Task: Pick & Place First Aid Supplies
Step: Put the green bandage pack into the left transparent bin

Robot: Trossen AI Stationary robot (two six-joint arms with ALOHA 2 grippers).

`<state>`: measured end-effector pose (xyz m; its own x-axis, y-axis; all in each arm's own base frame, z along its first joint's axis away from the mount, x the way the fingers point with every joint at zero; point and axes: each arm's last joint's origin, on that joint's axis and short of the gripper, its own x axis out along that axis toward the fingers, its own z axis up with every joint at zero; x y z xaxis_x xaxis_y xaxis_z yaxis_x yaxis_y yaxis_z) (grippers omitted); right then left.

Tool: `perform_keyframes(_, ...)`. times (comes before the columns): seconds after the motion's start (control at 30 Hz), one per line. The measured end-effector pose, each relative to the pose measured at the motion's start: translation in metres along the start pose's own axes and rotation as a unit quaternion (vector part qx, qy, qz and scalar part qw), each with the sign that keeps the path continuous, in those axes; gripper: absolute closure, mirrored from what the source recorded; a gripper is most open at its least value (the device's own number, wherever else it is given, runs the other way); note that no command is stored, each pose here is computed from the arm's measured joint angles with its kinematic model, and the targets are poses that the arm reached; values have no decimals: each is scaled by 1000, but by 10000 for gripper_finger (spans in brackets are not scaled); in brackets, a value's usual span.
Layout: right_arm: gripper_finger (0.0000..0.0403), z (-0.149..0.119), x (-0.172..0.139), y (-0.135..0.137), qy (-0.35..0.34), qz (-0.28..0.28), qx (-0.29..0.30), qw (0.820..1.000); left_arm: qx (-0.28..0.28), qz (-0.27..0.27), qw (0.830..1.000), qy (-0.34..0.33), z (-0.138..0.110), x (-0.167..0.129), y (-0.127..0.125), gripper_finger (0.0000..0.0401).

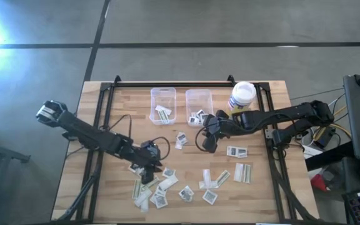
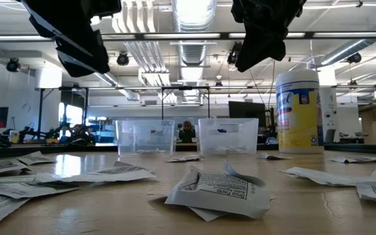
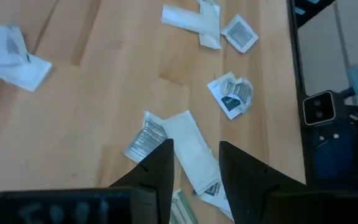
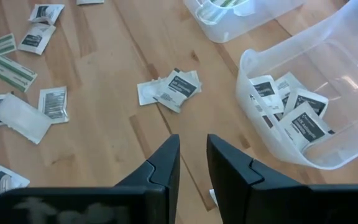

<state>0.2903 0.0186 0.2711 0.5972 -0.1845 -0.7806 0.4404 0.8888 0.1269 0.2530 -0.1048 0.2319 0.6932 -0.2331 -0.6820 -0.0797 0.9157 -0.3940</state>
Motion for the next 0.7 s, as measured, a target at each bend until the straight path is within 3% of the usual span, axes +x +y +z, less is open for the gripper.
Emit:
perform_keyframes(0.37, 338, -2, 1, -1, 5, -2, 0, 1000, -121, -43, 987, 96, -10, 31, 0, 185)
perform_keyframes(0.7, 325, -2, 1, -1, 3, -1, 1, 1000, -192, -34, 974, 115, -17, 62, 3, 179)
